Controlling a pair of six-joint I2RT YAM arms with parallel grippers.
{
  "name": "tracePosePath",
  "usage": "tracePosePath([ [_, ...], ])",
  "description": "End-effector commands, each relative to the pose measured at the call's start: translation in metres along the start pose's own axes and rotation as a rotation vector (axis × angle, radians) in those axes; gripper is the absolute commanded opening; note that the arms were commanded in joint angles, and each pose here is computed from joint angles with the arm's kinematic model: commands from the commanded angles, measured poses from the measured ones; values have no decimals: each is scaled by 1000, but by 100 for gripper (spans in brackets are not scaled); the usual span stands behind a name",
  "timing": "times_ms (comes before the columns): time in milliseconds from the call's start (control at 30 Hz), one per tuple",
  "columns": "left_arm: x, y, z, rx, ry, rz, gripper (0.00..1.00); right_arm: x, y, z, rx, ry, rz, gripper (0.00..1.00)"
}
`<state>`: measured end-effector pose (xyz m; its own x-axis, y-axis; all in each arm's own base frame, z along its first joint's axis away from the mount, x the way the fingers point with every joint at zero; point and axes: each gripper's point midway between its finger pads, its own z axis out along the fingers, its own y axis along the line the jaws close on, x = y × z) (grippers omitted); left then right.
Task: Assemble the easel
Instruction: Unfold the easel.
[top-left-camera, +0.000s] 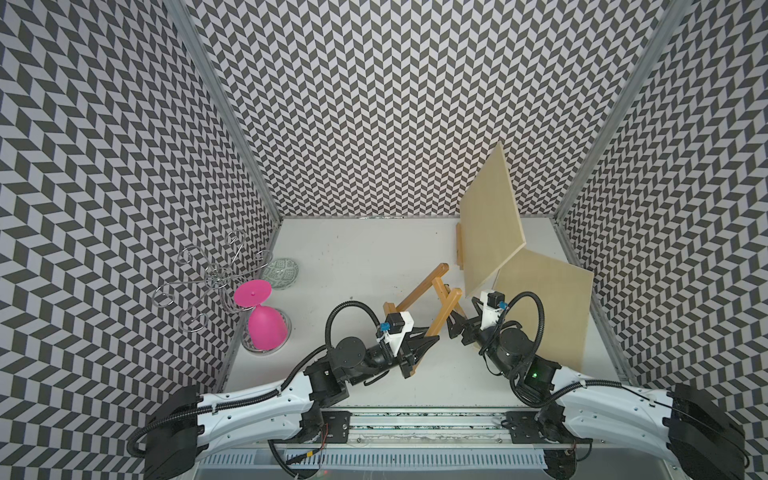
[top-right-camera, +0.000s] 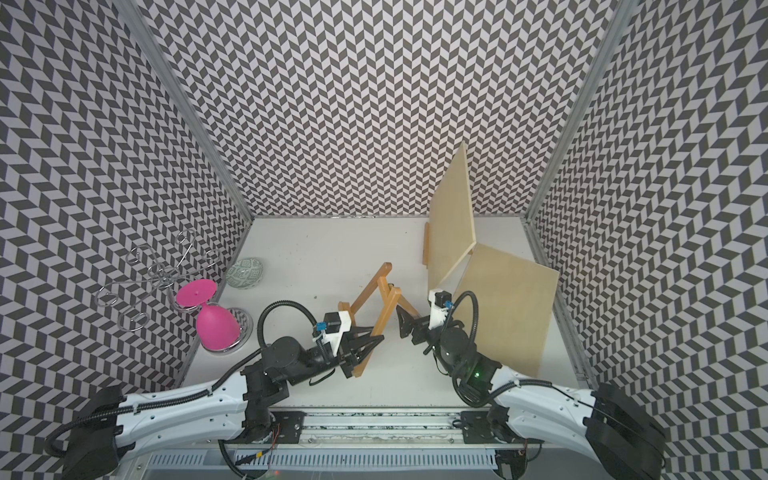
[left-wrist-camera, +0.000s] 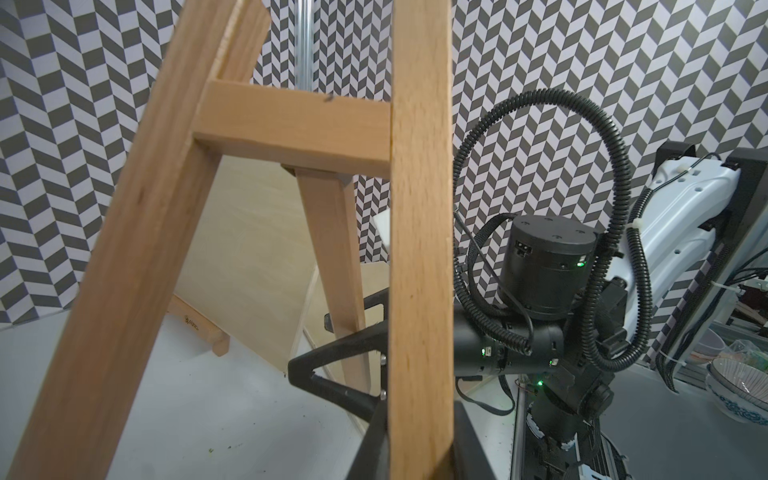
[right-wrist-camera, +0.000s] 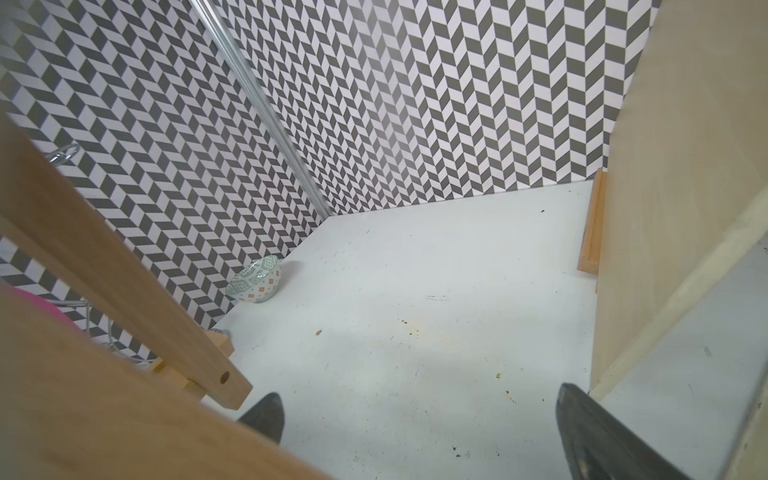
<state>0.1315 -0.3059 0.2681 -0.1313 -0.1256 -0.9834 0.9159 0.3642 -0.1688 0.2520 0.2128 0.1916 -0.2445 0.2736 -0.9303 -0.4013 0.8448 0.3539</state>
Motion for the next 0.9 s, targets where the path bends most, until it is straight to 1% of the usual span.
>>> tracePosePath([
  [0, 1, -7, -6, 25, 20, 29, 0, -19, -16, -4, 85, -87, 64, 99],
  [200, 0, -6, -5, 17, 32, 75, 0, -16, -9, -1, 58, -68, 51, 99],
  [300, -1, 0, -2, -14, 30, 96, 0, -14, -14, 4, 104, -38, 28, 99],
  [367, -11, 9, -1, -70, -17, 90, 0, -11, -8, 5, 65, -32, 29, 99],
  [400, -16, 11, 0, -82, -42, 96, 0, -12, -1, 5, 26, -38, 13, 99],
  [467, -26, 12, 1, -93, -84, 120, 0, -14, 5, 5, 3, -36, -7, 99],
  [533, -37, 17, 4, -129, -131, 124, 0, -14, 5, 3, -13, -40, -2, 99],
  [600, -48, 23, 8, -164, -176, 128, 0, -13, 10, -1, -58, -52, 2, 99],
  [667, -56, 31, 15, -209, -187, 126, 0, -16, 16, -4, -96, -62, -19, 99],
  [800, -69, 52, 30, -299, -210, 137, 0, -26, 13, -9, -82, -99, -11, 99],
  [833, -71, 61, 32, -329, -217, 133, 0, -15, 7, -12, -77, -82, -22, 99],
  [867, -71, 71, 35, -363, -218, 130, 0, -16, 8, -14, -85, -89, -21, 99],
])
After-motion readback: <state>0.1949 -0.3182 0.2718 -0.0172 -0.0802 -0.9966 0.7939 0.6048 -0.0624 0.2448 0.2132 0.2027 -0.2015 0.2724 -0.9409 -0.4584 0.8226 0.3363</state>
